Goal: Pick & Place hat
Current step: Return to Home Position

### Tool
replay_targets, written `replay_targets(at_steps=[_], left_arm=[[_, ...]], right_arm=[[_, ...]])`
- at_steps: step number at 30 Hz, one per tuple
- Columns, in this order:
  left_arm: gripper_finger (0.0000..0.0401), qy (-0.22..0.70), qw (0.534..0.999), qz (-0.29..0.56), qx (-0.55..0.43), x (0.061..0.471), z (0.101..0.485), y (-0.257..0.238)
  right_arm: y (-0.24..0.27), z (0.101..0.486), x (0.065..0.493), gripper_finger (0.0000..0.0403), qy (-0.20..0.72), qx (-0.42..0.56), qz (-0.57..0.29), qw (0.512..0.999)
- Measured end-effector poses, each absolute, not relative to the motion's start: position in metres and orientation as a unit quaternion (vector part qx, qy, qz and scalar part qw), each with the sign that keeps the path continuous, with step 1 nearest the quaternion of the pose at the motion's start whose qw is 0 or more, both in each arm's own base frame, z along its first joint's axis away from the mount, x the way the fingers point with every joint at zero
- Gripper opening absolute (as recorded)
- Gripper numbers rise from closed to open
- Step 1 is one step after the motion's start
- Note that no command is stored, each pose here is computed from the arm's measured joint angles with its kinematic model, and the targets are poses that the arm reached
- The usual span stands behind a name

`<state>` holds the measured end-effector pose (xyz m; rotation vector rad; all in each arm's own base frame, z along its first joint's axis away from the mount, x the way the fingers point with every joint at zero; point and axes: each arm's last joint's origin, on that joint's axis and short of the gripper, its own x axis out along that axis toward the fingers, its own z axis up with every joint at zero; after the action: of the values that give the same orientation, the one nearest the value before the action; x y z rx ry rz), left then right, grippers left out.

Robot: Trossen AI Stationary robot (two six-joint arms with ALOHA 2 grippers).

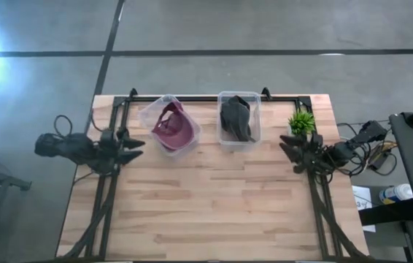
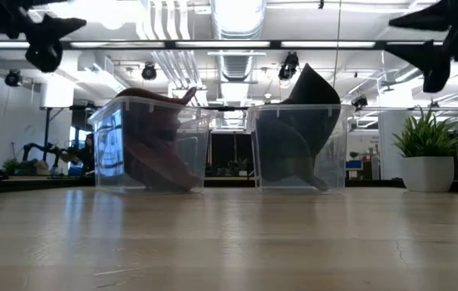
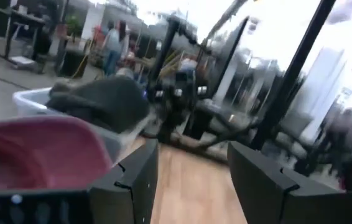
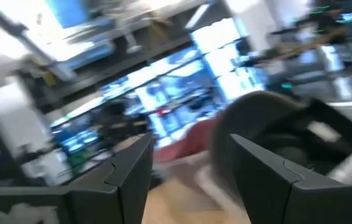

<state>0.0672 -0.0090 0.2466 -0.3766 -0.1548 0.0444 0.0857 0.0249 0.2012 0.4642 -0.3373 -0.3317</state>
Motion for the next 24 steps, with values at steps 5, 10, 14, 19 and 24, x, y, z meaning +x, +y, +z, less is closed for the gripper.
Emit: replay_targets(at_steps=[5,10,14,19,24], left_arm=[[0.0186,-0.069,0.984,0.056,-0.155,0.067,0.253,-0.007],[0.0186,-0.061,0.986,0.056,-0.147,0.074,0.239,-0.009],[0.0186,-0.048,0.988,0.025,-0.145,0.081,0.22,-0.013],[0.0186,-0.056,0.984,0.008,-0.169,0.089,0.2,-0.015],[0.0186,-0.071,0.975,0.084,-0.193,0.092,0.189,-0.012]], right_arm=[[0.024,0.2,0.086,0.0203,-0.162,0.229,-0.188,0.941],[0.024,0.198,0.087,0.0203,-0.153,0.222,-0.191,0.944],[0.025,0.197,0.087,0.0203,-0.148,0.218,-0.192,0.945],[0.025,0.197,0.087,0.0203,-0.148,0.218,-0.192,0.945],[0.025,0.197,0.087,0.0203,-0.148,0.217,-0.192,0.946]])
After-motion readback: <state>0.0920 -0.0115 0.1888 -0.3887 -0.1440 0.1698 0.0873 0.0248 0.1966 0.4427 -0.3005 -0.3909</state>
